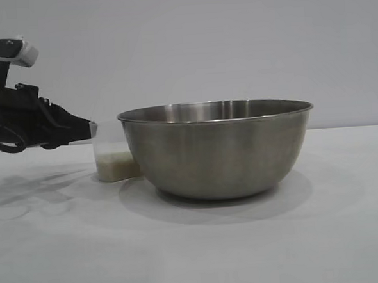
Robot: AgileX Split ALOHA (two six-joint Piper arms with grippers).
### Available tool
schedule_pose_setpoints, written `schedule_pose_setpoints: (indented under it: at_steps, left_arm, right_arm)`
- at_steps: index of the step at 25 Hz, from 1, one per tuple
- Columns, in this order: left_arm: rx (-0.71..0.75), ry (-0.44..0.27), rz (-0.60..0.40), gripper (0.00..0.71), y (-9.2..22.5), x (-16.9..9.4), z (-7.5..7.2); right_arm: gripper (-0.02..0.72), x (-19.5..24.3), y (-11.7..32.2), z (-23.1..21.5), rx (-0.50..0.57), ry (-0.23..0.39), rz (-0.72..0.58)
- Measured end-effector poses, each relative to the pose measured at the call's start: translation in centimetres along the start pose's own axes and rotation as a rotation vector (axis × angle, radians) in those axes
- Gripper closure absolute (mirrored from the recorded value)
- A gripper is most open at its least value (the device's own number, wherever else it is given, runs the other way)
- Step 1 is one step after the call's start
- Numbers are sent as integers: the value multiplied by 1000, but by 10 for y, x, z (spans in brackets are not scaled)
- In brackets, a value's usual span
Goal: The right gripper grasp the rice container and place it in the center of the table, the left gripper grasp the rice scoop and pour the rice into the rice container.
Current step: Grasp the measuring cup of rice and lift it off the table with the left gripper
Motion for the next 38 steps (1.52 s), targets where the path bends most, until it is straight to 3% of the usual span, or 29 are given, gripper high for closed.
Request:
schedule_pose_setpoints:
  at_steps: [8, 22, 23, 26, 34, 38]
  left_arm:
    - [-5, 47, 16, 529, 14, 11, -1]
    - [30, 73, -34, 529, -3, 23, 6]
    - [29, 74, -33, 623, -3, 23, 6]
    - [27, 74, -33, 710, -3, 23, 6]
    - [13, 55, -50, 710, -6, 23, 9]
    - [22, 20, -84, 710, -25, 20, 15]
  right_arm:
    - [135, 0, 0, 0, 0, 0, 0]
    - [135, 0, 0, 0, 0, 0, 0]
    - [135, 0, 0, 0, 0, 0, 0]
    - [135, 0, 0, 0, 0, 0, 0]
    - [135, 0, 0, 0, 0, 0, 0]
    - [135, 0, 0, 0, 0, 0, 0]
Point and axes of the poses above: a point on each arm's last joint axis where the gripper is mounted, x pointing out along that axis toward the gripper, z along the wrist's bending axis when the last joint is at zero, y = z × x, the point moved 6 cm from there along x, pointing out along that axis toward the gripper, and after that the axes turned 8 degrees about -x, right-handed, at the moved point
